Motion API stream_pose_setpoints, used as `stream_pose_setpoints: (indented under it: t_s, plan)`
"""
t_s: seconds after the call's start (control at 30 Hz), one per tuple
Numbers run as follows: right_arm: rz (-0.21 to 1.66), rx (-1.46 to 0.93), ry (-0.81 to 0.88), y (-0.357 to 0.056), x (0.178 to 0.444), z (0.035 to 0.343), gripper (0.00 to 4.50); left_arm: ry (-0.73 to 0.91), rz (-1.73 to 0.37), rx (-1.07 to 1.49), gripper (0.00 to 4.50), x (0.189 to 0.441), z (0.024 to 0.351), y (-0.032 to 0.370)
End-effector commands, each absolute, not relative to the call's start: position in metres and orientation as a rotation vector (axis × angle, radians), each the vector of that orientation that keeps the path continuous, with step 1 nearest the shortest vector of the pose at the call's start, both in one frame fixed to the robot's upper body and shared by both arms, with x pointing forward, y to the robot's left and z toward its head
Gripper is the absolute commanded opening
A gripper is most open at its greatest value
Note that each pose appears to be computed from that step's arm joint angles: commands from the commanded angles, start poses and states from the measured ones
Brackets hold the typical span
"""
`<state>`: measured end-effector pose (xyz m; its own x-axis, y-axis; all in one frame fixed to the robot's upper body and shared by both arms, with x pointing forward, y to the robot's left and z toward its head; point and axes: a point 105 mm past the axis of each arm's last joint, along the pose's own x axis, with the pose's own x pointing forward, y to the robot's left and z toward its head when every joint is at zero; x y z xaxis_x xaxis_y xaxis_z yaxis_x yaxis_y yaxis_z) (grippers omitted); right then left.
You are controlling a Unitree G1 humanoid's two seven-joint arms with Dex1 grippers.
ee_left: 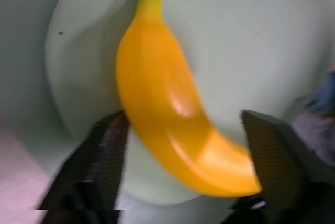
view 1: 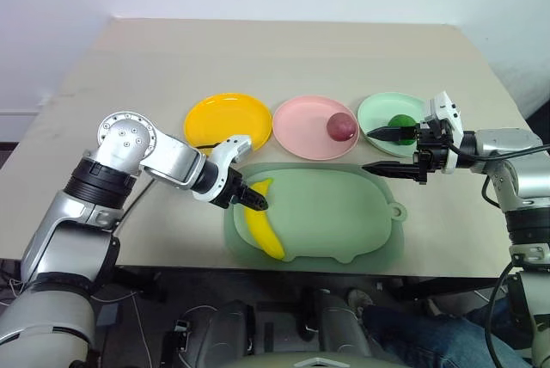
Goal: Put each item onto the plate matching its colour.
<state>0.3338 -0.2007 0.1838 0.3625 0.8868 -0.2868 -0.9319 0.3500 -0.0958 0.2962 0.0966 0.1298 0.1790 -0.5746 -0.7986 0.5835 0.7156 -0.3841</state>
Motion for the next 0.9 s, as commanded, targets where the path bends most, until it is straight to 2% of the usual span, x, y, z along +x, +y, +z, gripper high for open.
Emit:
stream_pose_setpoints:
  t_s: [0.03,0.1,0.13,0.37,0.43,0.53,0.7,0.9]
  plan:
    - [1.177,-0.282,0.140,-0.202,0.336,0.199,4.50,1.156,-0.824,0.081,2.08,0.287,0.120,0.100]
    - [1.178,-0.286,0.139,-0.201,0.336,0.199,4.50,1.153,-0.817,0.074,1.61,0.288,0.118,0.101]
    - [1.180,-0.287,0.138,-0.201,0.336,0.199,4.50,1.150,-0.823,0.100,1.58,0.286,0.118,0.102]
    - [1.181,-0.283,0.141,-0.199,0.337,0.198,4.50,1.017,-0.818,0.088,1.58,0.301,0.139,0.097]
    - [1.182,-0.290,0.141,-0.199,0.337,0.198,4.50,1.025,-0.834,0.002,1.58,0.305,0.144,0.098]
    - [1.175,-0.286,0.143,-0.201,0.338,0.199,4.50,0.948,-0.810,0.050,1.58,0.313,0.157,0.102]
    - [1.175,-0.282,0.146,-0.200,0.340,0.197,4.50,0.650,-0.793,0.003,1.58,0.344,0.206,0.106]
    - [1.177,-0.279,0.147,-0.198,0.342,0.196,4.50,0.530,-0.864,-0.071,1.58,0.346,0.223,0.096]
